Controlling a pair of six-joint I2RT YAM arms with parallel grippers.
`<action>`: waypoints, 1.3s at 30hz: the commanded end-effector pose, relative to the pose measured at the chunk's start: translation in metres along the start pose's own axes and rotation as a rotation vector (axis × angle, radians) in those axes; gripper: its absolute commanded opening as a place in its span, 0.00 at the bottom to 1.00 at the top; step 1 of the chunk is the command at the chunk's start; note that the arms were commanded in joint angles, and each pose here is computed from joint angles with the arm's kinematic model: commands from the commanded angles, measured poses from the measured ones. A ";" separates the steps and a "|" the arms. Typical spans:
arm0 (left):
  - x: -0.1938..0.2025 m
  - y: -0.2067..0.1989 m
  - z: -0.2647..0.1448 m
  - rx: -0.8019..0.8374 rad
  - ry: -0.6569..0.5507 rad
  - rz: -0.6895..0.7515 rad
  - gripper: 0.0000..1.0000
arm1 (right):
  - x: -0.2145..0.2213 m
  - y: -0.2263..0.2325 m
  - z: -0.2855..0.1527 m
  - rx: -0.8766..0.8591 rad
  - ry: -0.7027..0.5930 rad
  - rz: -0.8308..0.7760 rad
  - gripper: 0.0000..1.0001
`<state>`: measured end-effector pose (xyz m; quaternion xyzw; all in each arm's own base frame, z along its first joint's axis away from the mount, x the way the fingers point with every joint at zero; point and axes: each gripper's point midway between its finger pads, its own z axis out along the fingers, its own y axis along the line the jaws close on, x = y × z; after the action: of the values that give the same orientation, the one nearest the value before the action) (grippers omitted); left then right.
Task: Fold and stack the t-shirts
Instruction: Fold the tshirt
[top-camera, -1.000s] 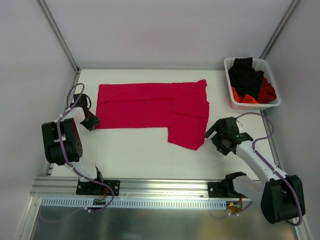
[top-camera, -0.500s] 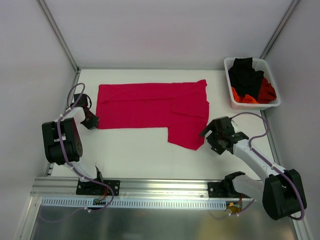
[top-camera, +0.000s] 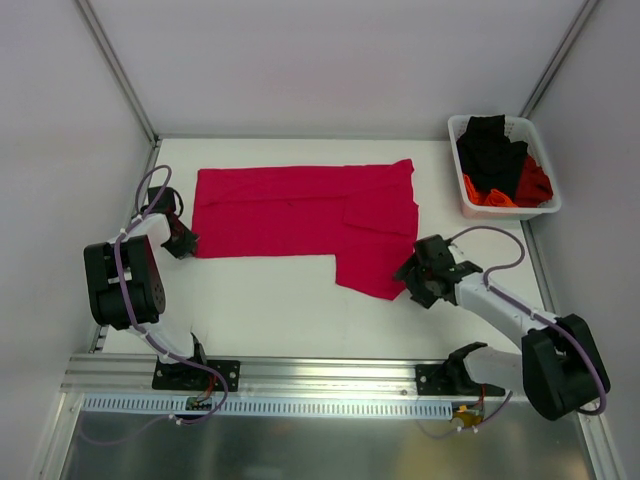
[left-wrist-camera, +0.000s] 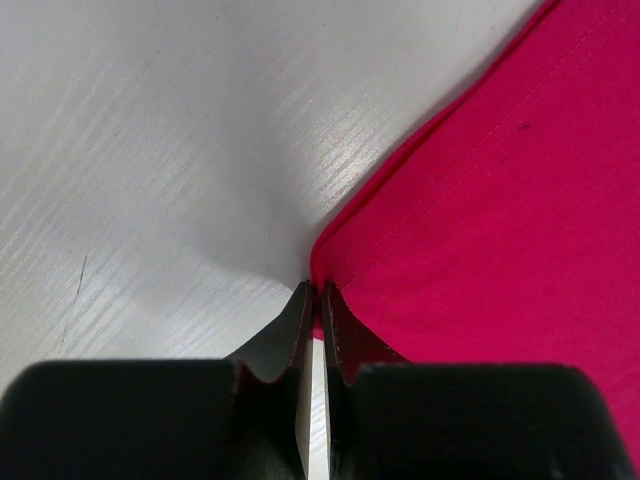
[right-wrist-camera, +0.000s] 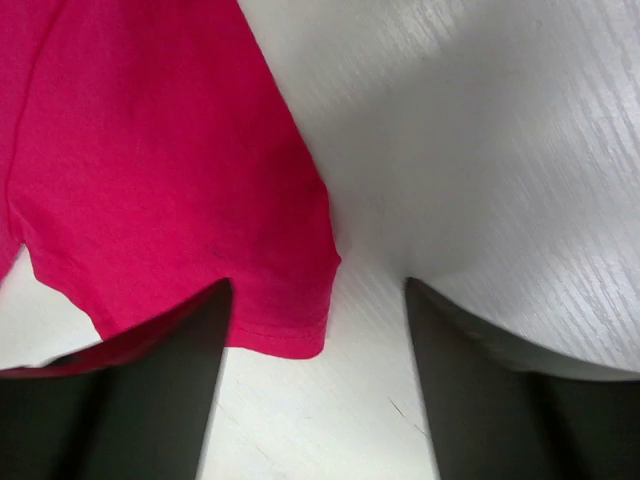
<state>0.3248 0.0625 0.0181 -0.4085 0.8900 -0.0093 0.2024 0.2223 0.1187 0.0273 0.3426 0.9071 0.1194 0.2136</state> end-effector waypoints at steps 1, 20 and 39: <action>-0.006 -0.002 -0.008 0.008 -0.007 0.008 0.00 | -0.002 0.000 0.008 0.016 -0.014 0.010 0.67; -0.016 -0.005 -0.019 0.032 -0.046 0.049 0.00 | -0.023 0.013 -0.010 -0.008 -0.083 -0.079 0.00; -0.030 -0.017 -0.039 0.089 -0.110 0.111 0.00 | -0.054 0.047 -0.040 -0.108 -0.184 -0.151 0.00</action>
<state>0.3360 0.0668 0.0483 -0.3639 0.8984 -0.0107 0.2458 0.2554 0.1175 0.0773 0.2726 0.9079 0.1221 0.2940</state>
